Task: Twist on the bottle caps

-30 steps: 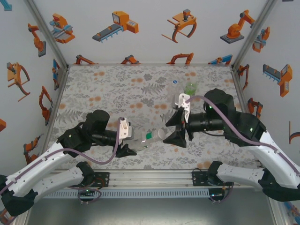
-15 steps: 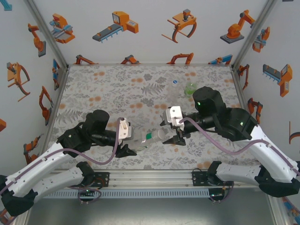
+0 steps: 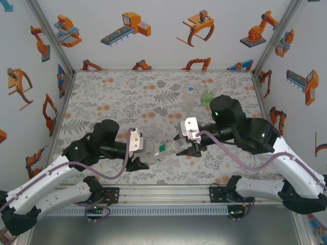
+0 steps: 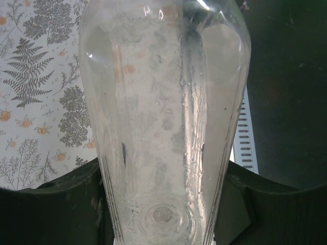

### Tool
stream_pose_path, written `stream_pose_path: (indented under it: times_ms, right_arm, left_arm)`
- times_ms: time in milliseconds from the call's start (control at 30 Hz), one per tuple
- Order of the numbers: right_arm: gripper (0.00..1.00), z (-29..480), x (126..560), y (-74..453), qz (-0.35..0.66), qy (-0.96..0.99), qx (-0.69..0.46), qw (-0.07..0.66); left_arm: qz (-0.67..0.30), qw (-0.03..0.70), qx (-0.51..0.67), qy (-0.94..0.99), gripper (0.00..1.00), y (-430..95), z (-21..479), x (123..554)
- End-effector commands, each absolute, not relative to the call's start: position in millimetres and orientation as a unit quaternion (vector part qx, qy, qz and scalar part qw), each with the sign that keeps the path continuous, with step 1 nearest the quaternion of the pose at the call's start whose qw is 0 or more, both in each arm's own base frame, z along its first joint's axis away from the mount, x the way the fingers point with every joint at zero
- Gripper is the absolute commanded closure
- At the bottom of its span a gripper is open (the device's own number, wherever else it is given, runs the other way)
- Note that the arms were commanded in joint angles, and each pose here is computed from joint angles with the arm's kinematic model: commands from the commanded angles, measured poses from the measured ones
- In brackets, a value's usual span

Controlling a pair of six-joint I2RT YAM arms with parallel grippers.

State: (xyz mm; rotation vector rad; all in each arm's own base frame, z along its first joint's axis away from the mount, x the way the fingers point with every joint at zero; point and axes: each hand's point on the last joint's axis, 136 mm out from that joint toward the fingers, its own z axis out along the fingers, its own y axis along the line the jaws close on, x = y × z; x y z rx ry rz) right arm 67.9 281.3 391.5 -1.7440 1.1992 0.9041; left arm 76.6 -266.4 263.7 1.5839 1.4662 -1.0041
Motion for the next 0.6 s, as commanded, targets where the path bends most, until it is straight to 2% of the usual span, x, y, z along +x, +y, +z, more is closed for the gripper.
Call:
stream_pose_path:
  times_ms: [0, 133, 333, 500, 567]
  right_arm:
    - [0.55, 399.4, 63.5, 283.4, 0.372, 0.469, -0.687, 0.413]
    - [0.65, 397.4, 66.1, 285.0, 0.396, 0.515, -0.649, 0.396]
    - [0.78, 383.1, 80.1, 288.5, 0.452, 0.646, -0.516, 0.335]
    - [0.85, 371.7, 110.5, 287.6, 0.489, 0.756, -0.315, 0.300]
    - [0.88, 362.2, 128.9, 283.1, 0.495, 0.804, -0.187, 0.271]
  left_arm:
    - [-0.406, 0.376, 0.619, 0.557, 1.00, -268.9, 272.9, 71.8]
    - [-0.405, 0.376, 0.619, 0.558, 1.00, -269.3, 273.1, 72.6]
    - [-0.404, 0.378, 0.619, 0.557, 1.00, -270.9, 273.5, 74.3]
    - [-0.398, 0.385, 0.618, 0.557, 1.00, -271.8, 275.2, 77.5]
    - [-0.395, 0.387, 0.618, 0.558, 1.00, -272.4, 274.2, 79.4]
